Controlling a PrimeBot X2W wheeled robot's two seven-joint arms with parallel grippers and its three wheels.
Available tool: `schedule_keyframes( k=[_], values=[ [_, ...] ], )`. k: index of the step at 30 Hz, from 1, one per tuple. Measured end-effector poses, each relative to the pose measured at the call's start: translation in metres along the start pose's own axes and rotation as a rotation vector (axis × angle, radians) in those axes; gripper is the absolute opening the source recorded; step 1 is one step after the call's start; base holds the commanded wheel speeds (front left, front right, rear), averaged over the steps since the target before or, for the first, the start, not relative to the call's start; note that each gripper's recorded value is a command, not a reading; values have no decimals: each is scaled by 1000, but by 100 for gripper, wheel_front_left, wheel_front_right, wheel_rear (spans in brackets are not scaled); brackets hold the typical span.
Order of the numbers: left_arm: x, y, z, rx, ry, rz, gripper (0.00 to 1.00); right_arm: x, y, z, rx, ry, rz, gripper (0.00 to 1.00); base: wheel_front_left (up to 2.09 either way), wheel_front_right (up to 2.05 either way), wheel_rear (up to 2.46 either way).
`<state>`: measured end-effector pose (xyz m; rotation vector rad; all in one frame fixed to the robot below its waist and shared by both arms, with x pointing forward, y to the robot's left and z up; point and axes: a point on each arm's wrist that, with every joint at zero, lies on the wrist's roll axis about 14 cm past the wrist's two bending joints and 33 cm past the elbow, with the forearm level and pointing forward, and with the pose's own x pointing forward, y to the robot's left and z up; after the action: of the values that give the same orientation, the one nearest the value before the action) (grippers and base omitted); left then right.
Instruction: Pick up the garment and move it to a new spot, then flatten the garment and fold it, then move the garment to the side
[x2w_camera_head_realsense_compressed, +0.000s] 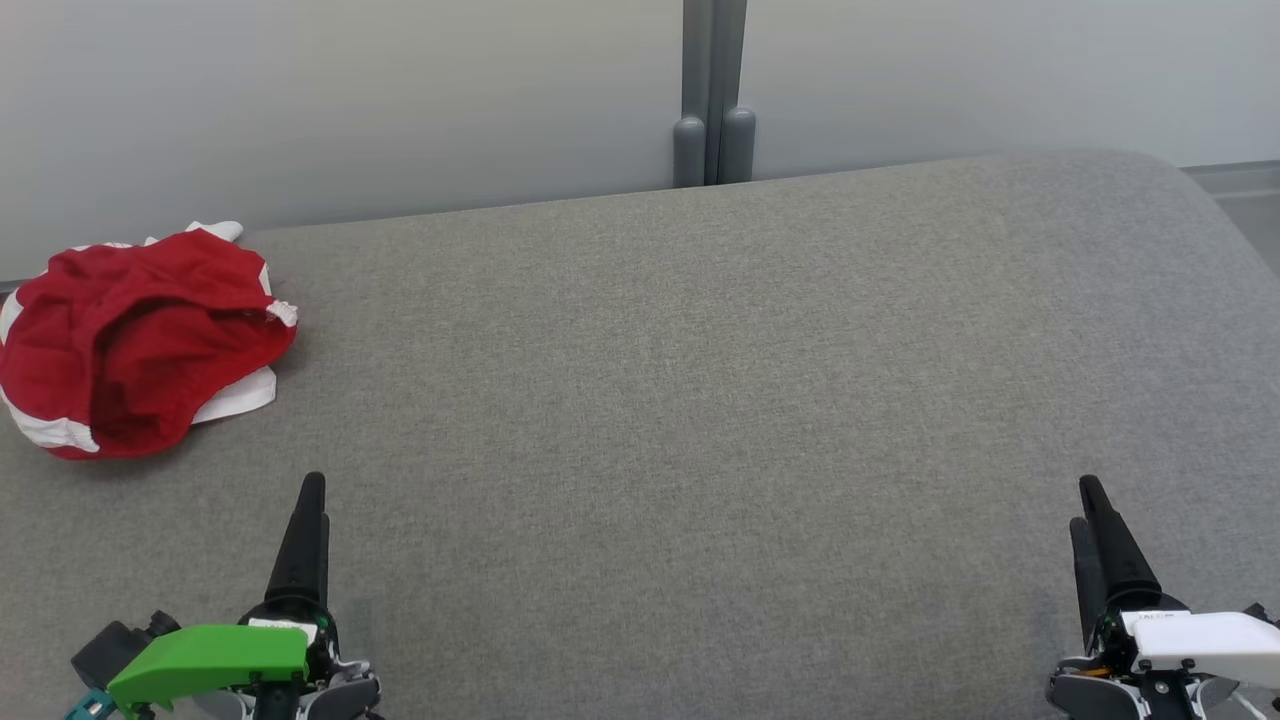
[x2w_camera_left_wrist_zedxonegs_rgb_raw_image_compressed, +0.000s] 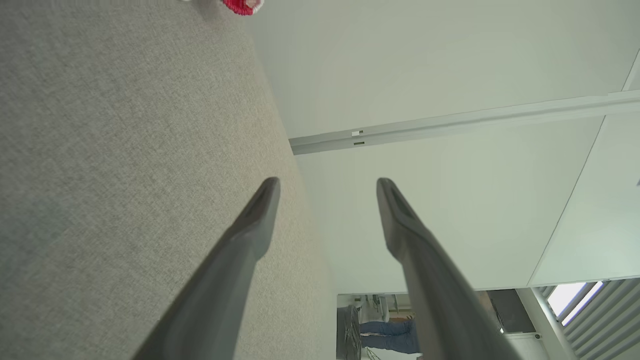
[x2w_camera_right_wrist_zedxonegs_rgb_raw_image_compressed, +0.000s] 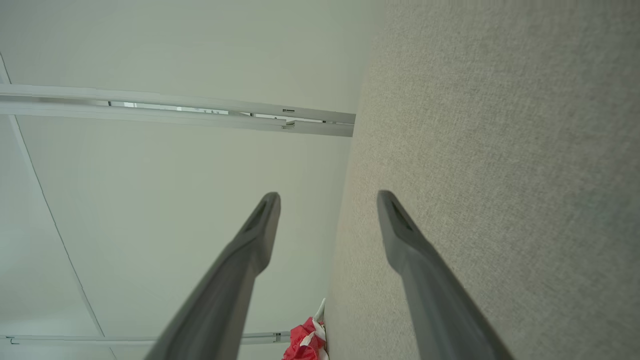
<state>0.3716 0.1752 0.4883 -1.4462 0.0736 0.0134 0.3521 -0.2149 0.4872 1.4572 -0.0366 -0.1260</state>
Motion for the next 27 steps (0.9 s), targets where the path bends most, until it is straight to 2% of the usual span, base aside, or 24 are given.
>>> schedule_keyframes(
  k=[14,27],
  values=[
    [4,-20,-5,261,-11,-48,100,4,21,0,-241,-19,67,100,0,0,0],
    [4,-32,-17,555,-8,-82,100,8,44,-17,-563,1,160,100,0,0,0]
  ],
)
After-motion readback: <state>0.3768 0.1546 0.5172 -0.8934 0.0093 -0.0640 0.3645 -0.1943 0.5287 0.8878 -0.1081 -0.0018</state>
